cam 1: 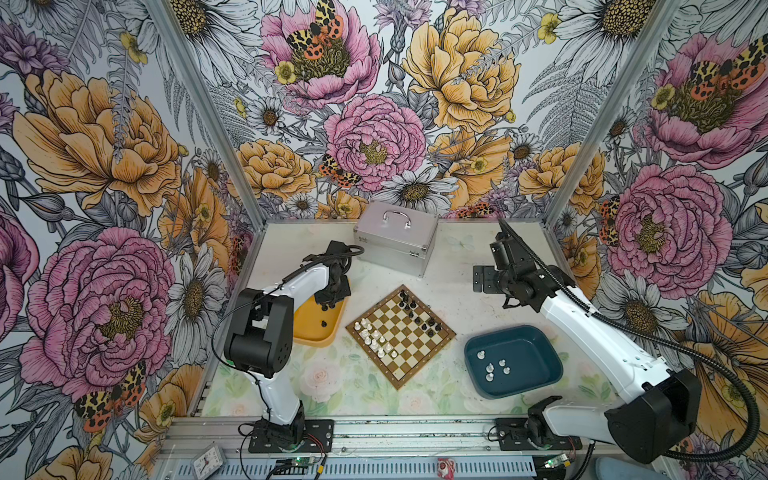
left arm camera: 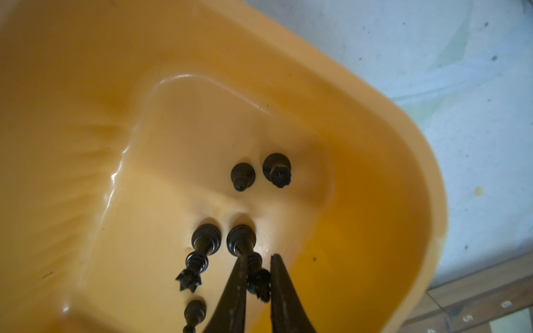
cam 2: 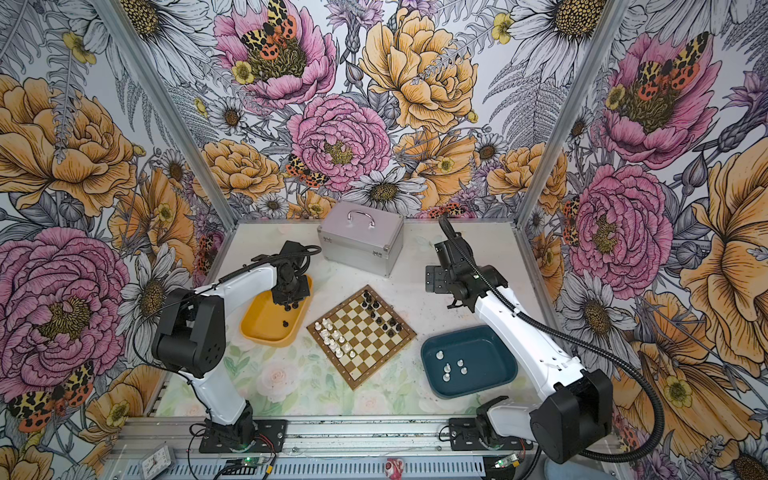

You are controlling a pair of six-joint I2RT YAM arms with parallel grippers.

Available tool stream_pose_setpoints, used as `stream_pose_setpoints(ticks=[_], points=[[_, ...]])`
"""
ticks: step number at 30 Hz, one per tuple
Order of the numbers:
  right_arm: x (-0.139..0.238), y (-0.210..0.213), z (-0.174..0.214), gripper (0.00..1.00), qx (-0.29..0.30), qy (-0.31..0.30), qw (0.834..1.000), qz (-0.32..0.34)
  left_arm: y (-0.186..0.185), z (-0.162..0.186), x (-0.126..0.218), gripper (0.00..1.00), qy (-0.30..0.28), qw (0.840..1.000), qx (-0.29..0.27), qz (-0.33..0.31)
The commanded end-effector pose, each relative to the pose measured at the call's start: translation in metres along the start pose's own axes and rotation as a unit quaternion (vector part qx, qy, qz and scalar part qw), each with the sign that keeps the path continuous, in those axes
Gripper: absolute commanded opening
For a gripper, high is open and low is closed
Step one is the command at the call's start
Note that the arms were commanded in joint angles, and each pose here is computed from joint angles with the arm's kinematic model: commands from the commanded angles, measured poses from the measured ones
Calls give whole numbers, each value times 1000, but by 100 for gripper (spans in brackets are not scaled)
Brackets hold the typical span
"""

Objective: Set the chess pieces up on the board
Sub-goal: 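Lower the left gripper and grasp a black piece in the yellow tray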

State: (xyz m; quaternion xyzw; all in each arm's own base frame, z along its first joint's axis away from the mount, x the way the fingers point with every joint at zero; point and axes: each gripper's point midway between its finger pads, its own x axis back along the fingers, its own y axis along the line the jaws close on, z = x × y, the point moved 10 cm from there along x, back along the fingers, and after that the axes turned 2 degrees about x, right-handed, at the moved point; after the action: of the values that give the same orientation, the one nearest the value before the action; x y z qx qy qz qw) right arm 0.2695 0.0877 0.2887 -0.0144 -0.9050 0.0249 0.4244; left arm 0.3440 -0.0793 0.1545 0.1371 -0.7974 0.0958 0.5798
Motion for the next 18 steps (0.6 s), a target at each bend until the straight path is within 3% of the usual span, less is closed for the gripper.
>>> stream_pose_setpoints(ticks=[1,18], points=[[10,-1,-6,100,2,-17,1000,7,2,-3,7,15,-2,1000,4,10],[16,-4,-9,99,-5,-25,1000,13,-2,-15,43,14,-51,998,5,44]])
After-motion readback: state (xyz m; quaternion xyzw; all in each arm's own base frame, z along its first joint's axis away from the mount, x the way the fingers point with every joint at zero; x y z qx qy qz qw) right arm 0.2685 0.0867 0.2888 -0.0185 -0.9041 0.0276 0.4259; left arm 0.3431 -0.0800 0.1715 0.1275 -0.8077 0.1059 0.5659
